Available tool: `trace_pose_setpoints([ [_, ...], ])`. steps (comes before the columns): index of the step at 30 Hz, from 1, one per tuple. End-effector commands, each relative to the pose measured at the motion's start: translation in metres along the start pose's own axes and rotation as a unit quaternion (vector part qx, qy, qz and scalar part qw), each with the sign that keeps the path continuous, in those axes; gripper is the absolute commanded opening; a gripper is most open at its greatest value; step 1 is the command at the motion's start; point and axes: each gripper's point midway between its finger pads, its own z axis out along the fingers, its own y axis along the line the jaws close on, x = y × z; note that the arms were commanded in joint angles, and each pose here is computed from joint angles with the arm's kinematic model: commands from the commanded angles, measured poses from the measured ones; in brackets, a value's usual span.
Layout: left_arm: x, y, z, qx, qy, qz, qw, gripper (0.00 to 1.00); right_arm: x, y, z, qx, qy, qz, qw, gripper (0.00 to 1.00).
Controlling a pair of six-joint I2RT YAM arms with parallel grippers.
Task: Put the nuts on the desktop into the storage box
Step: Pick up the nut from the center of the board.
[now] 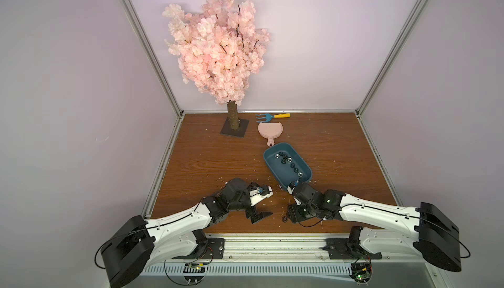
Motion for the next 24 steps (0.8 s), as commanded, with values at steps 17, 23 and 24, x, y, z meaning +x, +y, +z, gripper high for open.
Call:
trace_pose_setpoints([
  [17,-0.007,-0.013,0.008,0.034,-0.002,0.052,0.998,1.00,0.003,-0.008,0.028,0.086,-0.004,0.066,0.994,0.50],
  [23,-0.007,-0.015,0.006,0.036,-0.005,0.056,0.998,1.00,0.010,-0.017,0.027,0.124,0.001,0.053,0.991,0.41],
  [24,-0.007,-0.015,0.006,0.036,-0.005,0.056,0.998,1.00,0.011,-0.020,0.027,0.132,0.001,0.052,0.990,0.41],
])
